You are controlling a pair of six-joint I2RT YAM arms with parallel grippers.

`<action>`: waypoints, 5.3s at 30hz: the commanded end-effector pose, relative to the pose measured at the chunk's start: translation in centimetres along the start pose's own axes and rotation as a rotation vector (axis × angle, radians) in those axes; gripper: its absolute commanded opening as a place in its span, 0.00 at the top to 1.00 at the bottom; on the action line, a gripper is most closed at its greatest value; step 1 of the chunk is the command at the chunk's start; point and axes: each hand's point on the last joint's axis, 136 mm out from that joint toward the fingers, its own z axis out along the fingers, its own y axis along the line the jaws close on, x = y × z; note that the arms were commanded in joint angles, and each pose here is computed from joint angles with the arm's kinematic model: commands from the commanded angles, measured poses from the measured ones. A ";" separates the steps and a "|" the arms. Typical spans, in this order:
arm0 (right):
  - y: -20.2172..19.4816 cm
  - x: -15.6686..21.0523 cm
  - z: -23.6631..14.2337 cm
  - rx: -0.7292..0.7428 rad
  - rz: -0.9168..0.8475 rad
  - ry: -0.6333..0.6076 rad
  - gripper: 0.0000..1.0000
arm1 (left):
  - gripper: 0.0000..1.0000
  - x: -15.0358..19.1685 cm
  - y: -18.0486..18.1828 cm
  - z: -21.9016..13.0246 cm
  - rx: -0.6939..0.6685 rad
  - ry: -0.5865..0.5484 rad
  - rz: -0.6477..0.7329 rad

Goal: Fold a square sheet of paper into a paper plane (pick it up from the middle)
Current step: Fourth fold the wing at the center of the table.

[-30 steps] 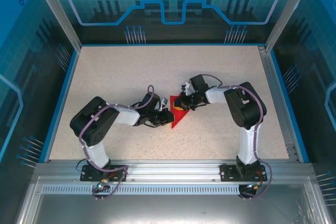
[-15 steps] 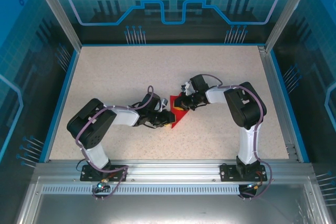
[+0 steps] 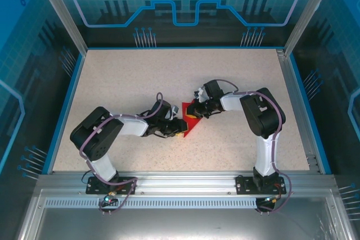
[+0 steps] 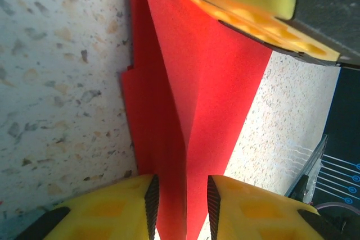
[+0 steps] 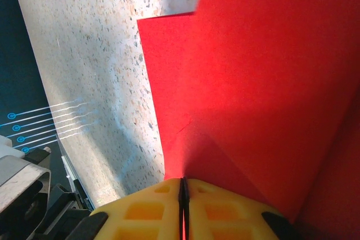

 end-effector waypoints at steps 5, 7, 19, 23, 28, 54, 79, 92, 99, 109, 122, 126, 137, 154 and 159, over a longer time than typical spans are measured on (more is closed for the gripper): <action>-5.2 2.4 1.1 0.128 0.095 0.061 0.89 | 0.70 -0.6 -0.3 -0.6 0.009 -0.042 -0.011; -5.3 2.5 1.0 0.131 0.096 0.060 0.89 | 0.70 -0.6 -0.4 -0.6 0.013 -0.042 -0.010; -5.7 2.6 1.1 0.133 0.105 0.065 0.89 | 0.90 -0.5 0.0 -0.5 0.000 -0.041 -0.014; -6.2 2.7 1.2 0.146 0.110 0.062 0.89 | 0.98 0.3 0.5 -0.3 -0.011 0.000 0.017; -7.0 2.9 1.5 0.157 0.122 0.069 0.89 | 0.99 1.8 1.4 0.1 -0.017 0.070 0.045; -8.2 4.2 1.5 0.174 0.122 0.076 0.89 | 0.72 -0.2 -0.3 -1.0 0.013 -0.039 0.010; -8.6 4.5 1.5 0.185 0.127 0.081 0.89 | 0.93 3.1 2.6 1.4 0.004 0.137 -0.046; -9.2 4.7 1.6 0.208 0.132 0.080 0.89 | 0.92 3.8 0.9 0.8 0.035 0.192 0.019; -9.5 4.7 1.6 0.222 0.132 0.084 0.89 | 0.98 5.2 1.6 1.6 0.023 0.276 0.009; -10.0 4.6 1.6 0.244 0.139 0.075 0.90 | 0.85 7.1 3.1 1.2 -0.049 0.345 -0.009; -10.4 5.4 1.6 0.221 0.168 0.052 0.90 | 0.72 2.8 -1.9 -4.0 -0.048 0.027 0.012; -10.4 5.5 1.4 0.225 0.171 0.045 0.90 | 0.76 0.7 -4.2 -4.1 -0.001 -0.041 0.001; -10.2 5.5 1.4 0.222 0.167 0.050 0.90 | 0.81 -2.2 -5.8 0.2 0.126 -0.061 -0.083; -10.6 5.5 1.3 0.241 0.163 0.056 0.89 | 0.80 3.1 -0.5 3.0 0.033 0.100 -0.127; -10.8 5.7 1.3 0.247 0.166 0.057 0.90 | 0.80 4.8 -0.3 3.4 0.064 0.153 -0.123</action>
